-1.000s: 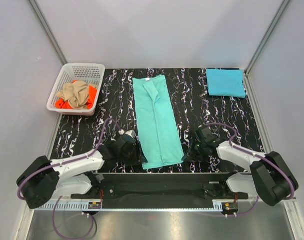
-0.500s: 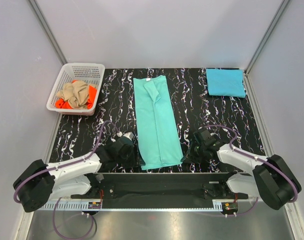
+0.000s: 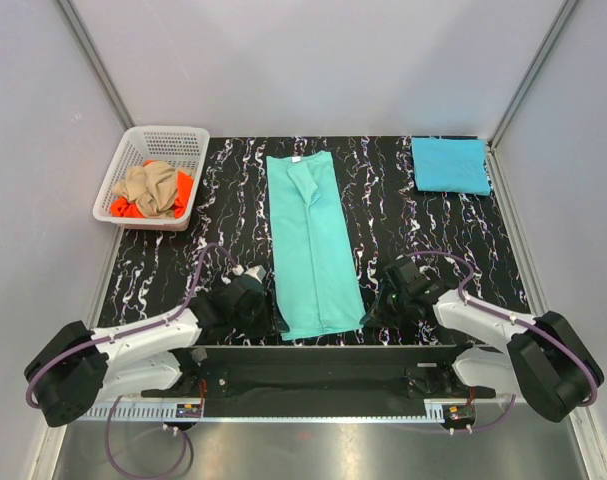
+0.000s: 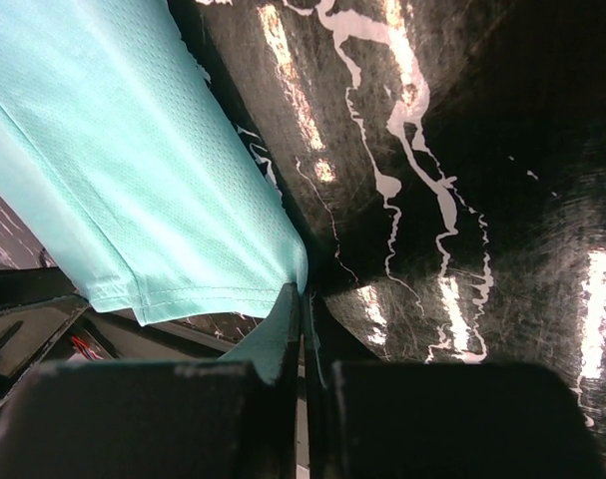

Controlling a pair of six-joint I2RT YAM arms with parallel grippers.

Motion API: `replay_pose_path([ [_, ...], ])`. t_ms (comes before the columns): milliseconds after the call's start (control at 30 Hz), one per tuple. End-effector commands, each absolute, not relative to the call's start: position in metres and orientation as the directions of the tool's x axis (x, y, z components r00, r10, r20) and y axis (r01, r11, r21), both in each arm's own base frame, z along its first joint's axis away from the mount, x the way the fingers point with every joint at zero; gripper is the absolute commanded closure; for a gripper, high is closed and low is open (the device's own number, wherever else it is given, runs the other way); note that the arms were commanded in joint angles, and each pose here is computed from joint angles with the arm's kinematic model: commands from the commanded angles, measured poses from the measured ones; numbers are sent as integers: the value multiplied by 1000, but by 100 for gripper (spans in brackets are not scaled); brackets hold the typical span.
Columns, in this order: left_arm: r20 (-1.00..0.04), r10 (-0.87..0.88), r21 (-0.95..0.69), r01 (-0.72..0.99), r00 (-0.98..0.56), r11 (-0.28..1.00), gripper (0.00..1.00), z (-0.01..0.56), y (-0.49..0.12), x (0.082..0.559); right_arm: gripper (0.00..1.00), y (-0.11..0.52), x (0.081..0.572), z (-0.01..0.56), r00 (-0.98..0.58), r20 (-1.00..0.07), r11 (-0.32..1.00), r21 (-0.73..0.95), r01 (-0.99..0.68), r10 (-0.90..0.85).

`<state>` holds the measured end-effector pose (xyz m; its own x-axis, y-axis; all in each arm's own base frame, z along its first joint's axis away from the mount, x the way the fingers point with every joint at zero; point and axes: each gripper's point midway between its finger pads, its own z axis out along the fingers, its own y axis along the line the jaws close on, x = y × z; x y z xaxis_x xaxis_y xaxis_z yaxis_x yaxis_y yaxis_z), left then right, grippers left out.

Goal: Fold and stack the t-shirts
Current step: Fold the tshirt

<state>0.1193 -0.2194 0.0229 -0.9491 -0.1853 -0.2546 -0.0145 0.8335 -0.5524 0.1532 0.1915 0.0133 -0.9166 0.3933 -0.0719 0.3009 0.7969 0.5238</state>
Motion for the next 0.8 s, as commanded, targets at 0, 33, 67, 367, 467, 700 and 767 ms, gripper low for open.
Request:
replay_pose_path([
  [0, -205, -155, -465, -43, -966, 884, 52, -4, -199, 102, 100, 187, 151, 10, -906, -87, 803, 504, 318, 413],
  [33, -207, -154, -464, -42, -966, 885, 56, -4, -199, 103, 100, 188, 149, 10, -908, -82, 802, 506, 318, 412],
  [67, -210, -155, -466, -41, -965, 884, 67, -3, -199, 103, 100, 190, 148, 10, -908, -80, 799, 511, 316, 410],
  [367, -232, -168, -481, -37, -958, 876, 100, 13, -200, 107, 100, 199, 144, 28, -896, -119, 792, 528, 308, 428],
  [467, -244, -154, -471, -22, -958, 882, 100, 15, -196, 105, 100, 201, 143, 32, -891, -123, 787, 532, 313, 437],
  [700, -260, -127, -458, 6, -957, 889, 60, 21, -195, 107, 100, 217, 137, 24, -900, -111, 800, 513, 310, 420],
  [767, -261, -127, -470, 11, -957, 883, 52, 23, -196, 106, 100, 220, 134, 21, -906, -111, 809, 504, 302, 408],
])
